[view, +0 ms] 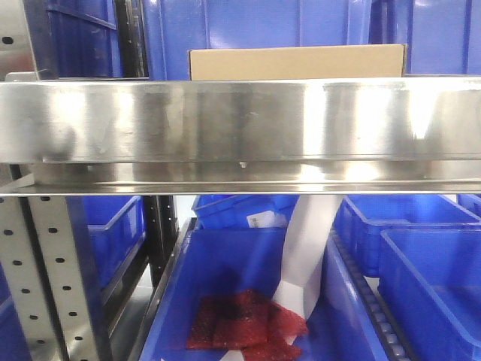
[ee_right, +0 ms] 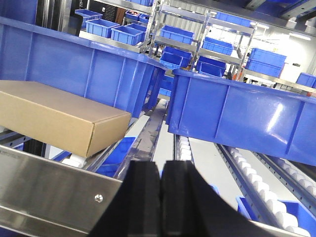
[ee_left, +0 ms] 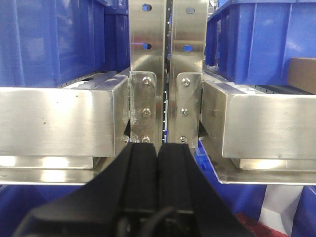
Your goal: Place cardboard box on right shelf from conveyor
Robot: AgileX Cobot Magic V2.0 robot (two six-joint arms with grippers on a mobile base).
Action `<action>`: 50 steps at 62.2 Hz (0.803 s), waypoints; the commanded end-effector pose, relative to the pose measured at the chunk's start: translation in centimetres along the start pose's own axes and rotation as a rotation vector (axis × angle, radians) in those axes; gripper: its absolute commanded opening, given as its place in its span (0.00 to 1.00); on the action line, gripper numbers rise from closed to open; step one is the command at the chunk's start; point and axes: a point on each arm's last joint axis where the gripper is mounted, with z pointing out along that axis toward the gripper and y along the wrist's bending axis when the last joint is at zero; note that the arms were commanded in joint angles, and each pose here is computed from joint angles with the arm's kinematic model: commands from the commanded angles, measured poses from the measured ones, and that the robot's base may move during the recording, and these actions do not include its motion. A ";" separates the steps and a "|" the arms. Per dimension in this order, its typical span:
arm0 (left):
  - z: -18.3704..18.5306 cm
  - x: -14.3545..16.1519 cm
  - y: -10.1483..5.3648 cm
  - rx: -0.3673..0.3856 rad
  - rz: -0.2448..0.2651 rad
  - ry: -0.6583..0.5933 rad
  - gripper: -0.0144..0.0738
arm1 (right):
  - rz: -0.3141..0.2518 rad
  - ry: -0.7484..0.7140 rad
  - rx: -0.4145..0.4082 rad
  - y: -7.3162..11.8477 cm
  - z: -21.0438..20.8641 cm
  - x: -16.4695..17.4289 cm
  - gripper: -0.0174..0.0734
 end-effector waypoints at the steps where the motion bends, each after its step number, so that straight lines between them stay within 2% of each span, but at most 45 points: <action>1: -0.1 -0.6 0.0 -0.003 -0.008 -0.087 0.03 | -0.004 -0.114 -0.007 -0.1 0.0 -1.7 0.25; 7: -0.1 -0.6 0.0 -0.003 -0.008 -0.087 0.03 | 0.000 -0.162 -0.019 0.1 0.0 -1.8 0.25; 9: -0.1 -0.6 0.0 -0.003 -0.008 -0.087 0.03 | 0.020 -0.174 -0.024 0.2 0.0 -1.7 0.25; 15: -0.1 -0.6 0.0 -0.003 -0.008 -0.087 0.03 | 0.188 -0.139 -0.023 0.3 0.2 -0.6 0.25; 19: -0.1 -0.6 0.0 -0.003 -0.008 -0.087 0.03 | 0.238 -0.112 -0.006 0.3 0.3 0.4 0.25; 24: -0.1 -0.6 0.0 -0.003 -0.008 -0.087 0.03 | 0.221 -0.091 0.022 0.4 0.4 1.7 0.25; 32: -0.1 -0.6 0.0 -0.003 -0.008 -0.087 0.03 | 0.256 -0.068 0.041 0.7 0.0 3.9 0.25; 39: -0.1 -0.6 0.0 -0.003 -0.008 -0.087 0.03 | 0.258 -0.080 0.042 1.2 -0.7 5.8 0.25; 50: -0.1 -0.6 0.0 -0.003 -0.008 -0.087 0.03 | 0.257 -0.084 0.043 1.2 -0.8 5.9 0.25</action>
